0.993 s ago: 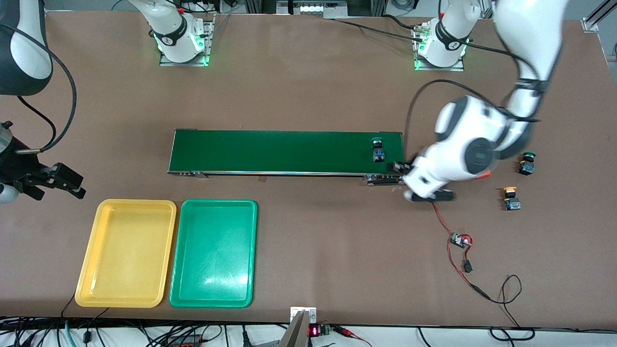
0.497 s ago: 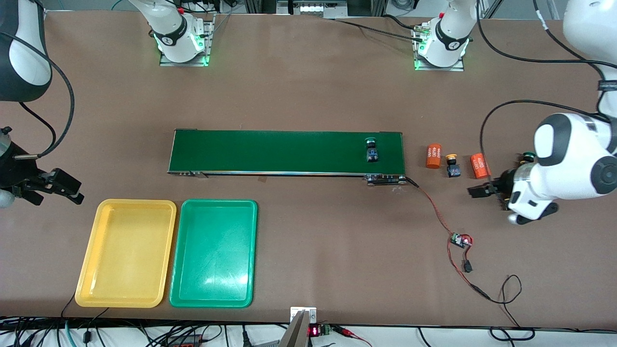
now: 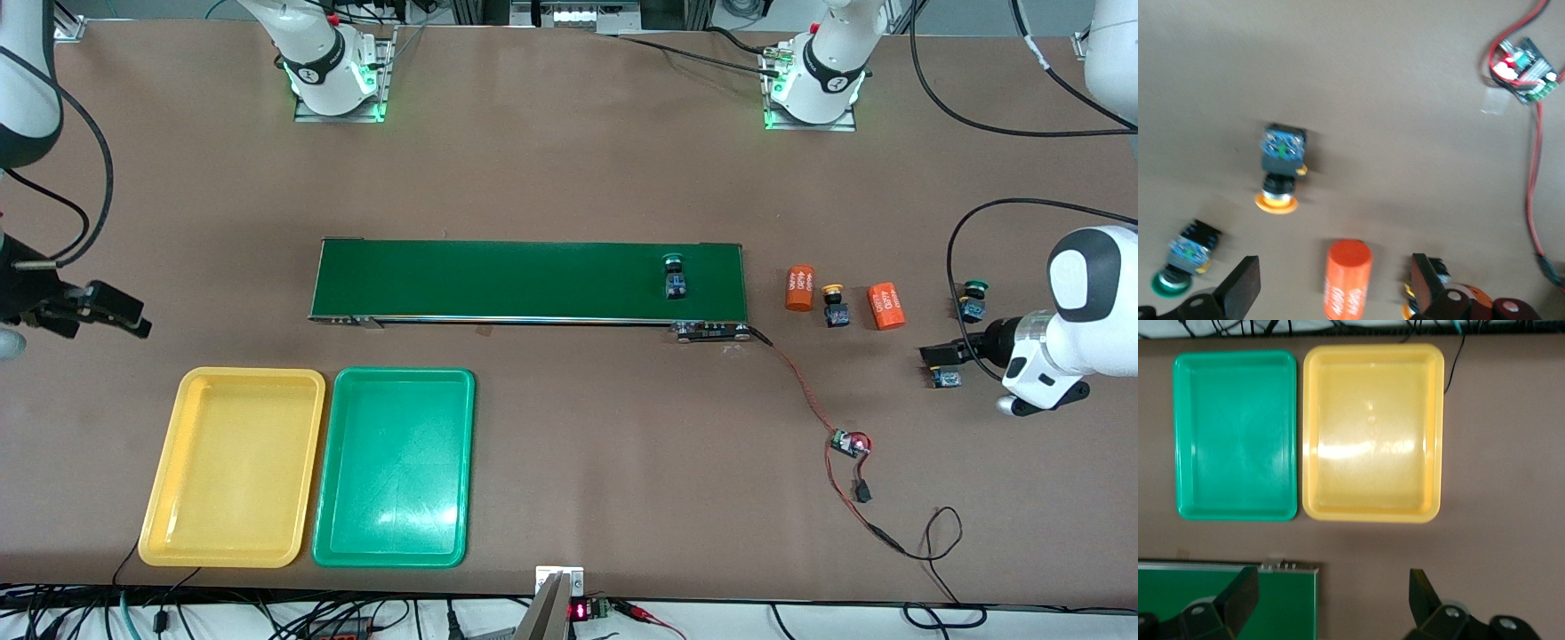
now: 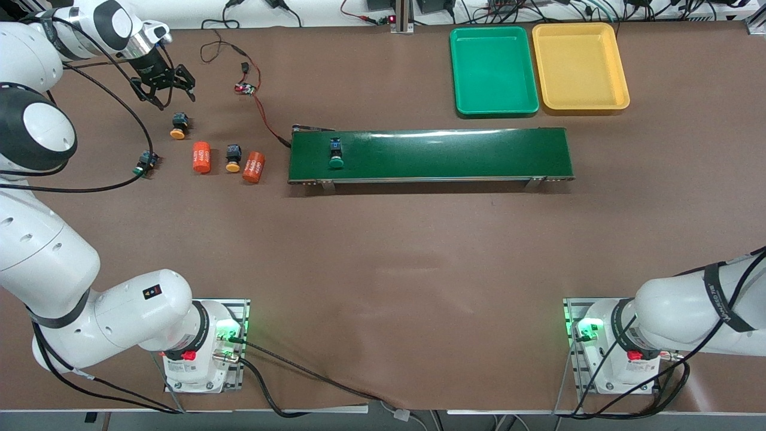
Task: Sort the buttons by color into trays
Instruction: 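Move the left gripper back over the remaining buttons, then grasp a yellow-based push button with the left gripper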
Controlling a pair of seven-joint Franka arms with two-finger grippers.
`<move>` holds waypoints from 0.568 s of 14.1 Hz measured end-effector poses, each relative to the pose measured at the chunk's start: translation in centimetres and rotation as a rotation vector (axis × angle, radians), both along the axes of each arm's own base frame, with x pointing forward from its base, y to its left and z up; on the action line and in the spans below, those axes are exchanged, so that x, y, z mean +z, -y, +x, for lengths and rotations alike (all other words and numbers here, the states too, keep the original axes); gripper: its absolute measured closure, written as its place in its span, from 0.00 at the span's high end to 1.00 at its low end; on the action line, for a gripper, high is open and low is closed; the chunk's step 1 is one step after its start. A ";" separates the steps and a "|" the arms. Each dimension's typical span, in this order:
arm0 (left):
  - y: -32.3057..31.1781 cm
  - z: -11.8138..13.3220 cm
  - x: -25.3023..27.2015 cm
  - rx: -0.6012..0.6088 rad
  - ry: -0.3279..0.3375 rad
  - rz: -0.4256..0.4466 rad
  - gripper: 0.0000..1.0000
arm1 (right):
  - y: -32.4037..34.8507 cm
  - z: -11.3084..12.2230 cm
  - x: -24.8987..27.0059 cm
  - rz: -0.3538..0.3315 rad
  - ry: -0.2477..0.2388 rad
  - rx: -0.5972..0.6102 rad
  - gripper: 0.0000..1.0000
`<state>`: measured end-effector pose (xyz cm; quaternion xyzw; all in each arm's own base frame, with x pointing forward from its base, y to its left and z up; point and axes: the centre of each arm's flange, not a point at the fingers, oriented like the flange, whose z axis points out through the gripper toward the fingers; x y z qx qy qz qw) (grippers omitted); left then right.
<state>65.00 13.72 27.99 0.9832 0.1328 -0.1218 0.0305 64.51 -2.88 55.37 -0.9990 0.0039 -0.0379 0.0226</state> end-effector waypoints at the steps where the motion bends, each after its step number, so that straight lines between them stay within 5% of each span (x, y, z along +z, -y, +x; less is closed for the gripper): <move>1: -0.2 0.5 -0.3 -0.010 0.005 0.011 1.00 | 0.0 -0.5 0.4 0.000 -0.024 0.000 1.00; 8: -1.6 3.1 -3.8 -0.049 0.085 0.002 1.00 | 1.1 -1.7 0.1 0.007 -0.118 -0.012 1.00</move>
